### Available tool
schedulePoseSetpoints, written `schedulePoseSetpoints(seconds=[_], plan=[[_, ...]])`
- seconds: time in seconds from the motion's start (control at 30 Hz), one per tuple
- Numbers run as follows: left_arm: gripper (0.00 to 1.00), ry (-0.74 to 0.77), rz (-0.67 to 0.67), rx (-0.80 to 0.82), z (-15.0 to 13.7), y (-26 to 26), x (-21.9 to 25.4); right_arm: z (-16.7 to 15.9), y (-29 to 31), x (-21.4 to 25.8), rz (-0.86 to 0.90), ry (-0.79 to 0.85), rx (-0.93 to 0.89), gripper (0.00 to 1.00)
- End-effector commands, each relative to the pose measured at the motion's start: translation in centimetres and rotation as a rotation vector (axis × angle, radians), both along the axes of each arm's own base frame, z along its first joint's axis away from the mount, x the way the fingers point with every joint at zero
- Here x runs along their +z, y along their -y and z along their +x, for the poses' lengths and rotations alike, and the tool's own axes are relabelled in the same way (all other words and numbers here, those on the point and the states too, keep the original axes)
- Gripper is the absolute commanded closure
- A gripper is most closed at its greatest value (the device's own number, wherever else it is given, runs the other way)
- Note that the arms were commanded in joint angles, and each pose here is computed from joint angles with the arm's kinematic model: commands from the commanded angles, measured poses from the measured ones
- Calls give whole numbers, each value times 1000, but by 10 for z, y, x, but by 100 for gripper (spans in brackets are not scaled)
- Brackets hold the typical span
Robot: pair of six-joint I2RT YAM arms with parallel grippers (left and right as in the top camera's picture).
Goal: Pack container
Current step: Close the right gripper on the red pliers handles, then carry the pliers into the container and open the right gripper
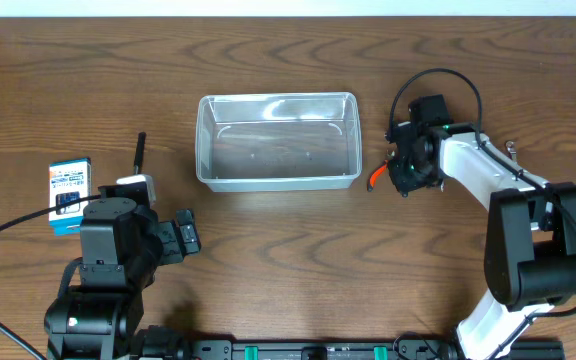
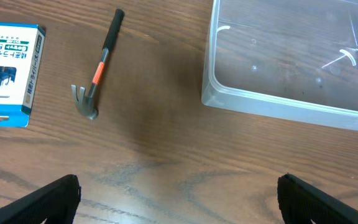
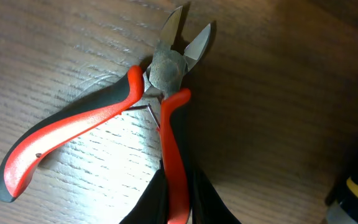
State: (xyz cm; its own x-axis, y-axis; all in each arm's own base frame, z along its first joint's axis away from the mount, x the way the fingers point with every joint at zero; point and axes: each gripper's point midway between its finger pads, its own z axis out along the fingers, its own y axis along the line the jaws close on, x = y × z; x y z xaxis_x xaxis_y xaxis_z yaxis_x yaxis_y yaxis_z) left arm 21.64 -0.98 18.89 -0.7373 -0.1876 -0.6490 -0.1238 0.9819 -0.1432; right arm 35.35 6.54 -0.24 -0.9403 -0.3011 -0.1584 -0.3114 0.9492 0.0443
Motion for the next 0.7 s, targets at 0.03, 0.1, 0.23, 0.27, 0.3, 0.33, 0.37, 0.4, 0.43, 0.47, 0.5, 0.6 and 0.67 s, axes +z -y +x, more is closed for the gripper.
schedulePoseSetpoints(seconds=[0.03,0.1,0.23,0.27,0.3,0.33,0.37,0.4,0.43,0.47,0.5,0.6,0.67], plan=[[2,24,-3,23,2,-3,9,32,1,38,44,74,-119,99],[2,24,-2,22,2,-3,9,45,-4,73,49,132,-106,99],[2,21,-3,23,2,-3,8,67,-5,147,-25,294,-118,99],[2,21,-3,22,2,-2,8,71,-9,167,-33,345,-112,99],[2,20,-3,22,2,-2,8,75,-15,186,-35,398,-101,99],[2,21,-3,22,2,-2,8,76,-20,200,-34,434,-92,99],[2,21,-3,22,2,-2,8,77,-28,210,-29,462,-68,99],[2,21,-3,22,2,-2,8,77,-38,219,-24,485,-24,99],[2,21,-3,22,2,-2,8,75,-50,223,-19,496,27,99],[2,21,-3,22,2,-2,8,71,-65,225,-9,497,106,99],[2,21,-3,22,2,-2,8,62,-86,223,7,489,228,99],[2,21,-3,22,2,-2,8,41,-129,211,36,454,481,99],[2,21,-3,22,2,-2,8,30,-152,199,42,430,630,99]])
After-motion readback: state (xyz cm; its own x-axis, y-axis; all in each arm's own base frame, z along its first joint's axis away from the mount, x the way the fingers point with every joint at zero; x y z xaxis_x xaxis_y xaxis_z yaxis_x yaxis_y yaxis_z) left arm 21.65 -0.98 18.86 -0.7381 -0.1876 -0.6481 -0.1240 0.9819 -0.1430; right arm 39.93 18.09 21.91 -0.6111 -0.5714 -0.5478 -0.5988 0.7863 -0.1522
